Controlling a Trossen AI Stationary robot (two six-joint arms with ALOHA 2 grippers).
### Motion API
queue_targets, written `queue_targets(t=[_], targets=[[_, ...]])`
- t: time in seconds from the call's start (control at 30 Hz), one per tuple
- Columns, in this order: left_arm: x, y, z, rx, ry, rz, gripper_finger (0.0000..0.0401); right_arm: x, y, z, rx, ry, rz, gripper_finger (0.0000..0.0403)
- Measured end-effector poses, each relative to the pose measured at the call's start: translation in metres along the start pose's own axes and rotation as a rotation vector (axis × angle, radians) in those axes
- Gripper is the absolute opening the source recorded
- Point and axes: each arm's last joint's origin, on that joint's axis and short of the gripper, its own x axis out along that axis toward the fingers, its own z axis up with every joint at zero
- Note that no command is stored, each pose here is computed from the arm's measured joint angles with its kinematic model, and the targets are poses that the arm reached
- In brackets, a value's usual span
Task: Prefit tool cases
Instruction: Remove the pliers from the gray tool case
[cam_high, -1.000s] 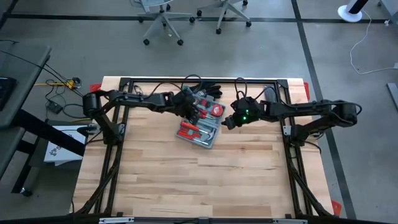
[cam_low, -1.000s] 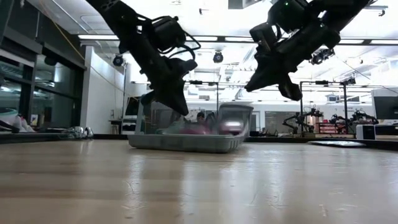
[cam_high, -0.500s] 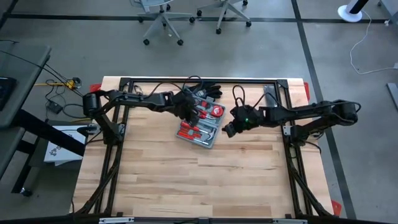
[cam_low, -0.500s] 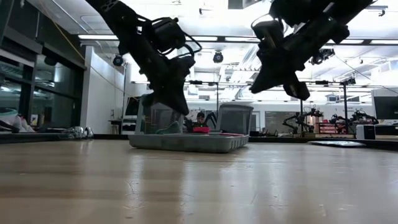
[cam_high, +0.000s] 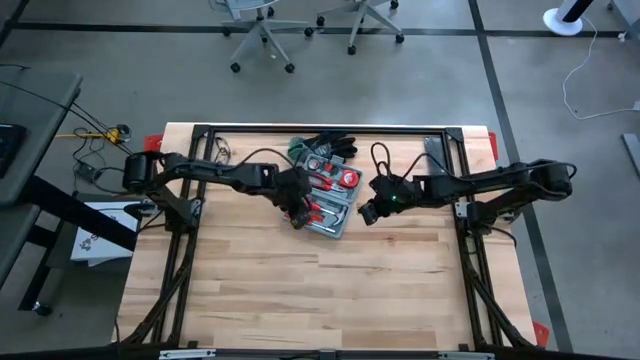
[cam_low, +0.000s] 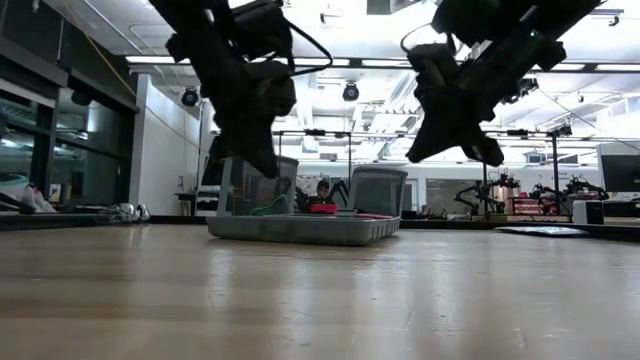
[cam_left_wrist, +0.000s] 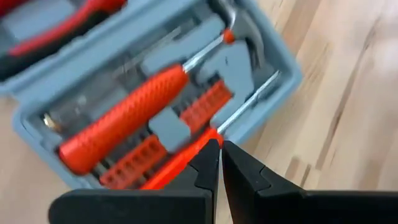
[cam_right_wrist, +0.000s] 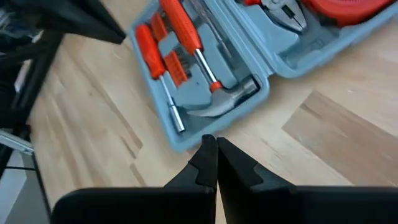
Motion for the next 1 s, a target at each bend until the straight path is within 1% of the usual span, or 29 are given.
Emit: queue_targets(t=[0.13, 0.27, 0.43, 0.63, 0.77, 0.9, 1.0], targets=[[-0.003, -0.004, -0.012, 0.009, 0.005, 0.021, 0.0014, 0.012, -0.004, -0.004, 0.002, 0.050, -0.029, 0.0000], [-0.017, -0.001, -0.016, -0.002, -0.034, 0.047, 0.0014, 0.024, -0.007, -0.011, 0.020, 0.108, -0.049, 0.0000], [-0.026, 0.020, -0.029, -0.045, -0.055, 0.109, 0.0014, 0.034, -0.002, -0.020, 0.020, 0.135, -0.029, 0.0000], [-0.015, 0.047, -0.051, -0.160, 0.006, 0.168, 0.0014, 0.037, 0.007, -0.023, 0.056, 0.113, 0.035, 0.0000], [-0.010, 0.052, -0.060, -0.179, 0.040, 0.160, 0.0014, 0.037, 0.014, -0.024, 0.055, 0.092, 0.086, 0.0000], [-0.006, 0.056, -0.069, -0.178, 0.063, 0.165, 0.0014, 0.037, 0.017, -0.028, 0.075, 0.090, 0.081, 0.0000], [-0.002, 0.058, -0.074, -0.203, 0.069, 0.142, 0.0014, 0.036, 0.019, -0.033, 0.061, 0.087, 0.074, 0.0000]])
